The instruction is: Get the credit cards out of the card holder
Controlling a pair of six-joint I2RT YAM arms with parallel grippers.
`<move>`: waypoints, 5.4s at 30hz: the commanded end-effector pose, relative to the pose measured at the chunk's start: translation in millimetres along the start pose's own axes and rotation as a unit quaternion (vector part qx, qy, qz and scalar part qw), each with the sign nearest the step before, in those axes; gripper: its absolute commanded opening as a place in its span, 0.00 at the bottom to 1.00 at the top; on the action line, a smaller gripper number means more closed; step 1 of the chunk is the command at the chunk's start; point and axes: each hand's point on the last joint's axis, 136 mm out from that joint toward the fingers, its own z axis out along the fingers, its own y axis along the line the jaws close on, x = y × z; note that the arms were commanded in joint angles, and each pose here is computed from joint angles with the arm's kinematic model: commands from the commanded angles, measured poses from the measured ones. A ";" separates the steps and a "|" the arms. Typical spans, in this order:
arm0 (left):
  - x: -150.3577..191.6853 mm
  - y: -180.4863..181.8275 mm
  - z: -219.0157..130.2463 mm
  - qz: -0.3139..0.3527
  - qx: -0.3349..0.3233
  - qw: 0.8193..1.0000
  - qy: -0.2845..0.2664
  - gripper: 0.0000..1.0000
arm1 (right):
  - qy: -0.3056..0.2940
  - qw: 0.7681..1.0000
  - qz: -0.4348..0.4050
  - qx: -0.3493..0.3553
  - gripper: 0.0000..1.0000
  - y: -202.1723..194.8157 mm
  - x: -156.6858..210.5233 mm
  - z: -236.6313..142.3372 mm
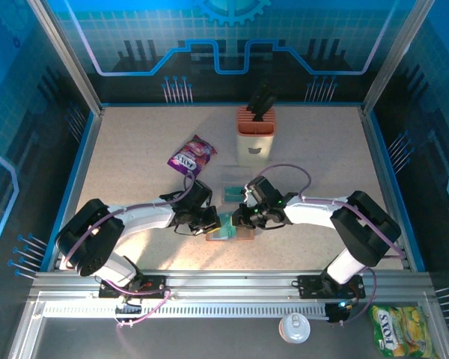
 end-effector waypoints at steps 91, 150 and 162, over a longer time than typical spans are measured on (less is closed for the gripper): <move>-29.9 12.4 -49.8 -0.011 0.029 0.997 -0.068 0.25 | 0.226 0.739 -0.608 0.180 0.15 13.2 -115.2 -42.0; -6.7 32.7 -15.0 -0.013 -0.013 0.999 -0.039 0.10 | -0.014 0.993 -0.112 0.026 0.23 52.3 -13.5 3.2; -2.6 44.3 -10.8 -0.006 -0.047 0.998 -0.033 0.07 | 0.012 0.996 -0.087 0.004 0.29 49.2 -5.6 20.0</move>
